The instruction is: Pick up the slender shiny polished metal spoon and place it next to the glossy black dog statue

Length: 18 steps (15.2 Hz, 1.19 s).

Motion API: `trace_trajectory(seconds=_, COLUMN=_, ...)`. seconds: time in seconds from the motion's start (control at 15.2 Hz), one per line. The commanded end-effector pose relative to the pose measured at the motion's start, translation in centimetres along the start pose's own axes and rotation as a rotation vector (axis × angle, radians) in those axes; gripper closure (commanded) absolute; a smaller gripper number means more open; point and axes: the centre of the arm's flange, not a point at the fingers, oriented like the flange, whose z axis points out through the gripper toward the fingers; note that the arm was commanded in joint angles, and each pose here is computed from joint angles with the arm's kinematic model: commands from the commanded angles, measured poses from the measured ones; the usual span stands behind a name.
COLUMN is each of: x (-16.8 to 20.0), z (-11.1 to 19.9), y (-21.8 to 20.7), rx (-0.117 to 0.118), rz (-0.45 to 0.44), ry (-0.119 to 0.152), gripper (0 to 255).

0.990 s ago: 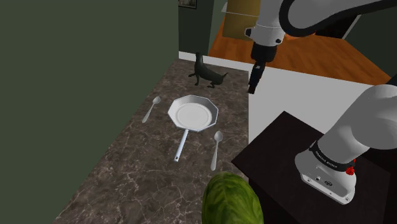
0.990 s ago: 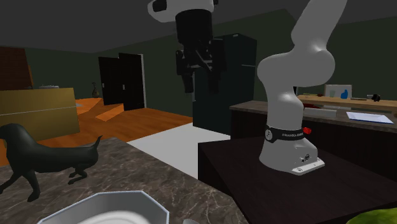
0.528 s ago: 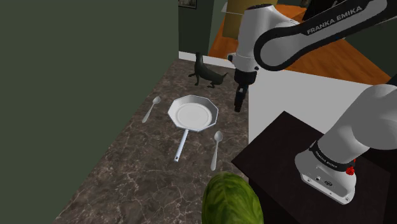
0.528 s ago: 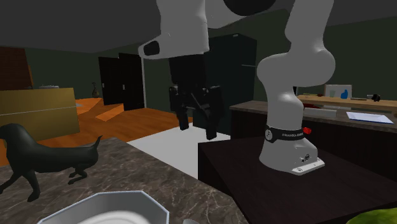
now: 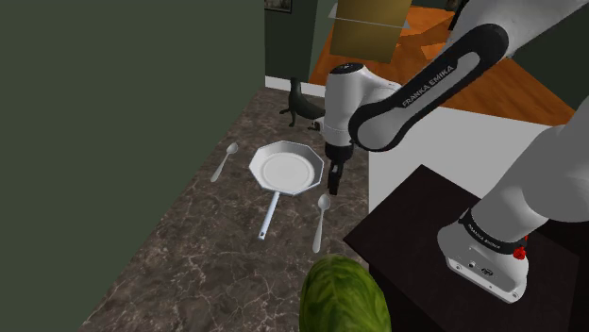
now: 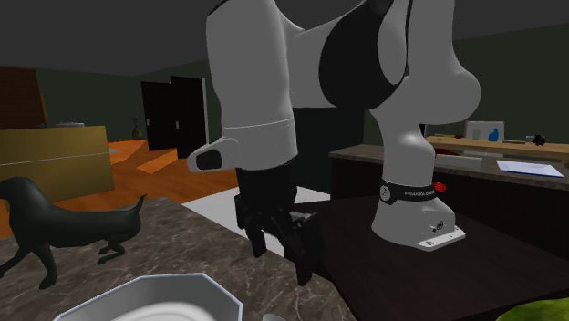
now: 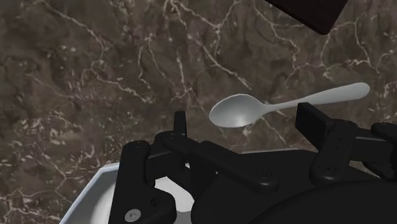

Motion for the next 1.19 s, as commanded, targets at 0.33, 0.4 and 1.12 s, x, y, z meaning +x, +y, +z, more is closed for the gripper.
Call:
trace_trajectory(seconds=0.33, x=1.4, z=5.7, y=-1.2, rx=-0.006, rz=-0.039, ry=-0.015, gripper=0)
trace_trajectory(seconds=0.4, x=1.4, z=6.2, y=-1.2, rx=-0.006, rz=-0.039, ry=-0.015, gripper=0)
trace_trajectory(seconds=1.12, x=1.4, z=8.1, y=-1.1, rx=-0.006, rz=-0.039, ry=-0.015, gripper=0)
